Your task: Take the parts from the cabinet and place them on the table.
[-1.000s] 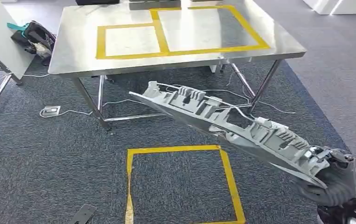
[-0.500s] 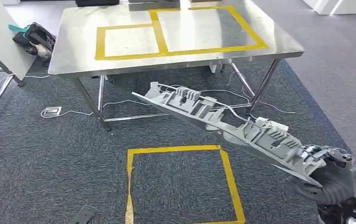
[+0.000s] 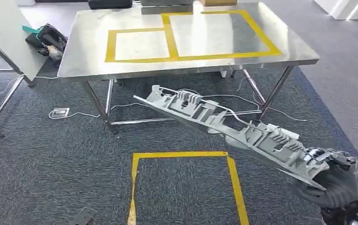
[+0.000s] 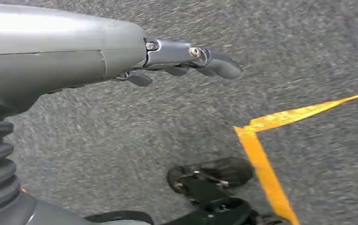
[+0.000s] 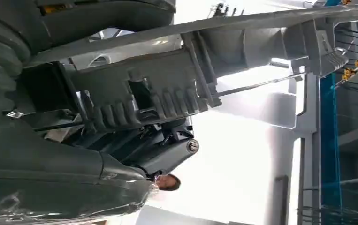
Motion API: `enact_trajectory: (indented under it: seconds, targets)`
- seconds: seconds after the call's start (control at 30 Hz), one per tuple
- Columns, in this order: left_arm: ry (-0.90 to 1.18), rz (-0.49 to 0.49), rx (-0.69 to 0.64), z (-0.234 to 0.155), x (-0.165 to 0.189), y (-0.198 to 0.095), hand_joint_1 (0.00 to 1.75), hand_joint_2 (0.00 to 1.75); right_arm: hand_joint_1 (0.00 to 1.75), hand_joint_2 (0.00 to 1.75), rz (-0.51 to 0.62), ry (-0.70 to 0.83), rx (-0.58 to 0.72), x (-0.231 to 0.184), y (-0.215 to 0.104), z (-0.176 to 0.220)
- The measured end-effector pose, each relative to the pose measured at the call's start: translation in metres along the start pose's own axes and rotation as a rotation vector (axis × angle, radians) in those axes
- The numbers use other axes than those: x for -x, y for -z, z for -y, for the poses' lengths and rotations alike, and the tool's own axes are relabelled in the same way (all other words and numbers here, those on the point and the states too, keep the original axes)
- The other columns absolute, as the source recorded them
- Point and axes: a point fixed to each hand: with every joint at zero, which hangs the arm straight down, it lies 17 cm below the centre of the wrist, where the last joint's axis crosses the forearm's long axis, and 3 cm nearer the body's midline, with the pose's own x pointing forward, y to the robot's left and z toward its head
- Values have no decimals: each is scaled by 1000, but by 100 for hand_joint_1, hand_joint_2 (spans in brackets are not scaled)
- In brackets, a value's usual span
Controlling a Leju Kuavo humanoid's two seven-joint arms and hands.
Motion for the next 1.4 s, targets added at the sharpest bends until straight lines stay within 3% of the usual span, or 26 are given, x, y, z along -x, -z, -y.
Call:
enact_trajectory:
  seconds: [0.27,1.03,1.4]
  targets:
    - [6,14,-15,-3,-9,3,0,175,175,175,8,-9,6,-2,0,2]
    - [11,-19,-18,-2,13,-3,0,175,175,175,4,-6,5,0,-1,2]
    - [16,2,-18,1,1,0,0,175,175,175,0,-28,-4,1,1,1]
